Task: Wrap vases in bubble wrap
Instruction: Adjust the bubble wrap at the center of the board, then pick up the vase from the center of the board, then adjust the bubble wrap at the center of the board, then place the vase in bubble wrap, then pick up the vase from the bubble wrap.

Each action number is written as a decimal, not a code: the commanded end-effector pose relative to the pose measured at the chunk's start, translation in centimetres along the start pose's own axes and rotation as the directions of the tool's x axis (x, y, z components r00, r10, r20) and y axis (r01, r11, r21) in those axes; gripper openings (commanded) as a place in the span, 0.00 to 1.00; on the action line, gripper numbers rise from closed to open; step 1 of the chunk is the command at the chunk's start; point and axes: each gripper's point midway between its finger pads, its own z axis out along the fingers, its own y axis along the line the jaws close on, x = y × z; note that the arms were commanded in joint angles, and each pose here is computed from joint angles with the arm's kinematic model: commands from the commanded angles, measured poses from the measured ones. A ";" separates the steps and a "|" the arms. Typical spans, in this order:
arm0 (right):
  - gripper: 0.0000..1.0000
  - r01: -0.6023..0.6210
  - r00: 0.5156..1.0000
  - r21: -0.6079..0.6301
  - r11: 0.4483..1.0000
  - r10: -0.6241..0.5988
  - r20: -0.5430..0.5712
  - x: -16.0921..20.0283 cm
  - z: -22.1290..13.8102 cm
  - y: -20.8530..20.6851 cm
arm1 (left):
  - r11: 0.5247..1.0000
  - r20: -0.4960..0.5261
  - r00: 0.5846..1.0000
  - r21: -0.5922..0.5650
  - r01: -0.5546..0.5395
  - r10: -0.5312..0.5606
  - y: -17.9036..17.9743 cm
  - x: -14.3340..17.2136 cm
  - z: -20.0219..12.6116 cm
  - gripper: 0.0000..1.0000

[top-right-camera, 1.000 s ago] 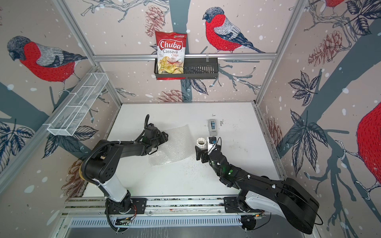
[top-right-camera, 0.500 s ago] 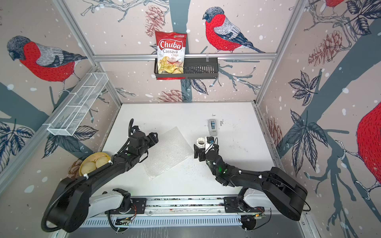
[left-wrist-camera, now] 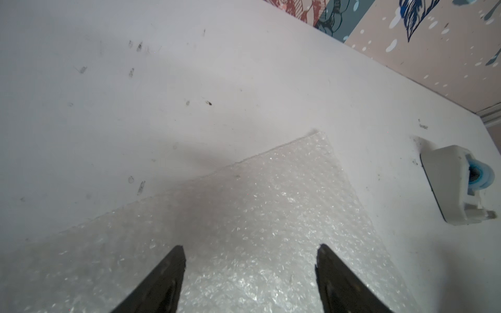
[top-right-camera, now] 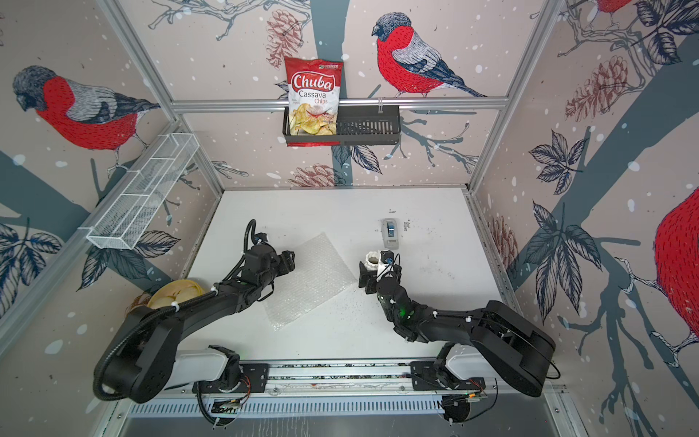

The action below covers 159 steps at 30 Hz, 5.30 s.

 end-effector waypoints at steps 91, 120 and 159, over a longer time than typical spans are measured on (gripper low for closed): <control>0.42 0.519 0.697 -0.218 0.826 -0.557 -0.451 0.4 11.7 13.8 | 0.958 -0.196 0.938 -0.081 0.275 -0.286 3.4 7.5 -2.4 0.75; 0.87 0.401 0.665 -0.429 0.810 -0.579 -0.472 4.7 18.1 15.6 | 0.929 -0.080 0.937 -0.187 0.320 -0.339 6.4 7.1 -5.1 0.75; 0.43 0.495 0.593 -0.480 0.724 -0.686 -0.422 5.8 7.5 14.2 | 0.957 0.251 0.944 -0.140 0.253 -0.212 5.8 -2.6 -5.0 0.77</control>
